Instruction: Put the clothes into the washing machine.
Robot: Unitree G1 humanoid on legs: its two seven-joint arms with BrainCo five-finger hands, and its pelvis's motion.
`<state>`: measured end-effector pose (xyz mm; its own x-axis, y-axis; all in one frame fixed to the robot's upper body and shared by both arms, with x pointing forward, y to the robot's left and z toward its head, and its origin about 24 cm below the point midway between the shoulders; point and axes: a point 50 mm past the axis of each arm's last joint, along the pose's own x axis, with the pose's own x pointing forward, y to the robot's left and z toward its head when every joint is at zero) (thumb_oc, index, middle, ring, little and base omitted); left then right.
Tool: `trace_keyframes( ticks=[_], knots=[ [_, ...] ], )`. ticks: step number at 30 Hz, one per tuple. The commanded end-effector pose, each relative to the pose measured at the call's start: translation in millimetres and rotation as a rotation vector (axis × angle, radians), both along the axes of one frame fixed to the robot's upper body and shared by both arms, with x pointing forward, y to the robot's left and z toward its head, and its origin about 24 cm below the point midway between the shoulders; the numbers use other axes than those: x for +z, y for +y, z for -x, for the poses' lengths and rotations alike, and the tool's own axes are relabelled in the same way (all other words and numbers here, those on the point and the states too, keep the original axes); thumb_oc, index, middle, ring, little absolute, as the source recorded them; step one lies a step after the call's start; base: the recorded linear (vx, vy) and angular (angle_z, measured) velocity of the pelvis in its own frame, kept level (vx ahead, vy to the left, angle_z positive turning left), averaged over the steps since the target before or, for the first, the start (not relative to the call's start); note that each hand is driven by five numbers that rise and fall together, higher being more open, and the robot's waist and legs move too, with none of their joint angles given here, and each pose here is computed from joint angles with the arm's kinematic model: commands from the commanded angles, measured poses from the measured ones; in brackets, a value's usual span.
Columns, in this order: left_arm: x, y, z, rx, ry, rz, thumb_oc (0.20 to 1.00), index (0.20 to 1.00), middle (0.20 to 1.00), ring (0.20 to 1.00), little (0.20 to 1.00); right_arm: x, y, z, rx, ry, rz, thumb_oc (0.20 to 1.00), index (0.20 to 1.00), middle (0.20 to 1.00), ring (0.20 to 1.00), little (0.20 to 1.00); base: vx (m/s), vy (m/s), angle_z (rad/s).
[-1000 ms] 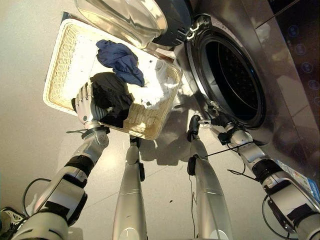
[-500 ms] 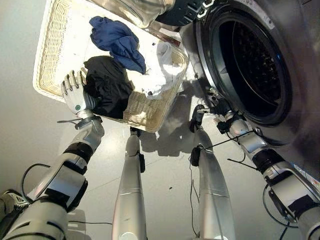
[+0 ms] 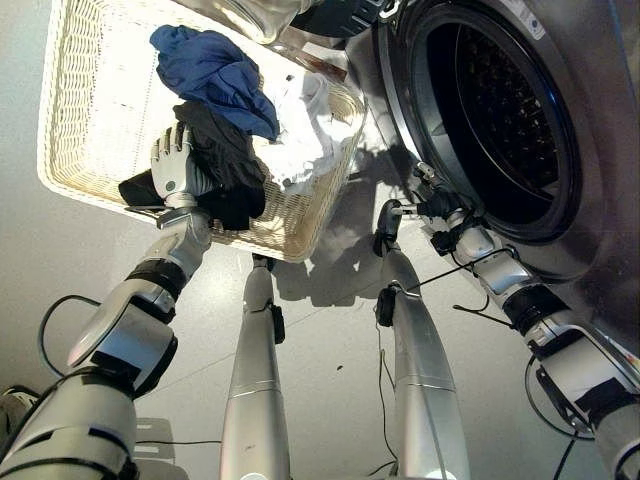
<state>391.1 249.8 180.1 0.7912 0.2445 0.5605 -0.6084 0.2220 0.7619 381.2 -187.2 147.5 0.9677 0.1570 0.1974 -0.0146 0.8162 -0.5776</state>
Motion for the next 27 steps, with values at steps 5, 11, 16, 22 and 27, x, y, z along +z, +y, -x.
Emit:
trace_keyframes(
  ticks=[5,11,16,22,27],
  knots=[
    [-5.2,-12.6,-2.2,-0.089,0.019,0.007,1.000,1.000,1.000,1.000,1.000,-7.6,5.7,8.5,0.039,-0.025,0.018,1.000,1.000,1.000,1.000,1.000,0.00,0.000,0.00],
    [-18.1,-21.2,-7.1,-0.161,0.172,0.016,0.200,0.200,0.200,0.200,0.200,-5.4,13.1,5.9,0.043,-0.032,0.013,1.000,1.000,1.000,1.000,1.000,0.00,0.000,0.00],
    [-22.3,-21.6,-5.7,-0.182,0.157,0.121,0.200,0.200,0.200,0.200,0.200,-6.7,14.6,6.7,0.041,-0.037,-0.006,1.000,1.000,1.000,1.000,1.000,0.00,0.000,0.00],
    [-23.1,-16.2,-1.1,-0.192,0.065,0.311,0.200,0.200,0.200,0.200,0.200,-7.9,18.5,9.6,0.051,-0.028,-0.117,1.000,1.000,1.000,1.000,1.000,0.00,-0.005,0.00],
    [-18.8,-16.0,5.6,-0.220,-0.081,0.439,0.200,0.200,0.200,0.200,0.200,-7.1,18.5,13.8,0.082,-0.019,-0.315,1.000,1.000,1.000,1.000,1.000,0.00,0.000,0.00]
  ],
)
